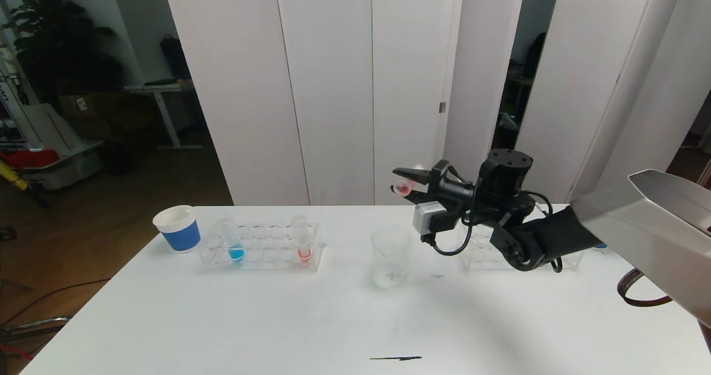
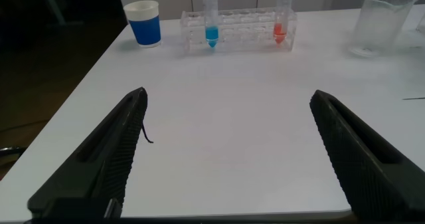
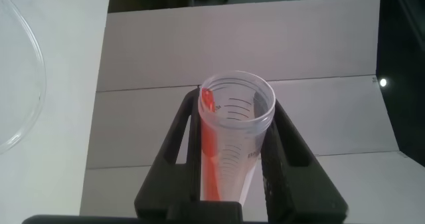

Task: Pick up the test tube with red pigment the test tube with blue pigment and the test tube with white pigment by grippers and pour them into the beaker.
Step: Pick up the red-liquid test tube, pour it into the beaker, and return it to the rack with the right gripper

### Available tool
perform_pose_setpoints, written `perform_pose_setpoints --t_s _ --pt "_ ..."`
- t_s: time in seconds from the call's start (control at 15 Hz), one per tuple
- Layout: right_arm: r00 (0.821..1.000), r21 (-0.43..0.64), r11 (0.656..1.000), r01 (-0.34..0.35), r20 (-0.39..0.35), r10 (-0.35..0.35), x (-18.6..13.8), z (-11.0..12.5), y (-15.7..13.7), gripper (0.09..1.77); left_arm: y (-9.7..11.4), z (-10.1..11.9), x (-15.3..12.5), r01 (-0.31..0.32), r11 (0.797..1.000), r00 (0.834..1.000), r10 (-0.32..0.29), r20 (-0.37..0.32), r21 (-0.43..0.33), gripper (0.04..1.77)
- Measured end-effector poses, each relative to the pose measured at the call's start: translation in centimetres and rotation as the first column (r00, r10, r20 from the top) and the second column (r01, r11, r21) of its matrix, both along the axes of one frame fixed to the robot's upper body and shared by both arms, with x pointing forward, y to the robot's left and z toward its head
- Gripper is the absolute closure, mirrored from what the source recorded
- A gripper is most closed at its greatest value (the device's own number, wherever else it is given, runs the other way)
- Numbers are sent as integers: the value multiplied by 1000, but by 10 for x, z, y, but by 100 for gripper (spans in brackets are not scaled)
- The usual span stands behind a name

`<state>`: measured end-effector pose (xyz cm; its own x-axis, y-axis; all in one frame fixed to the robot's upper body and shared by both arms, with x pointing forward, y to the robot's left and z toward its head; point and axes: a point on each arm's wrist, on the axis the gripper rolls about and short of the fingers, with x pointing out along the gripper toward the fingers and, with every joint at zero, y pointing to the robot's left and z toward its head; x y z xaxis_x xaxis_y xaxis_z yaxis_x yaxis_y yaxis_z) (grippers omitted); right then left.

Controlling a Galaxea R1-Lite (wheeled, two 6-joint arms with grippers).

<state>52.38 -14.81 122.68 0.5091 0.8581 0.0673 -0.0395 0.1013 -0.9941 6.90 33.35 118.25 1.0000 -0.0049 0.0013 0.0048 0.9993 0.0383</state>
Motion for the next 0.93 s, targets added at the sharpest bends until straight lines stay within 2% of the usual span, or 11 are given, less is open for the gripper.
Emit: perform_pose_setpoints --t_s 0.33,0.67,0.93 --pt "998 -42 999 15 58 -12 2 -3 -3 127 0 0 0 0 1000 1000 0 0 0 6" --pt "997 -52 999 15 81 -11 6 -5 2 127 0 0 0 0 1000 1000 0 0 0 6" --pt "991 -75 997 19 135 -9 12 -3 5 127 0 0 0 0 1000 1000 0 0 0 6"
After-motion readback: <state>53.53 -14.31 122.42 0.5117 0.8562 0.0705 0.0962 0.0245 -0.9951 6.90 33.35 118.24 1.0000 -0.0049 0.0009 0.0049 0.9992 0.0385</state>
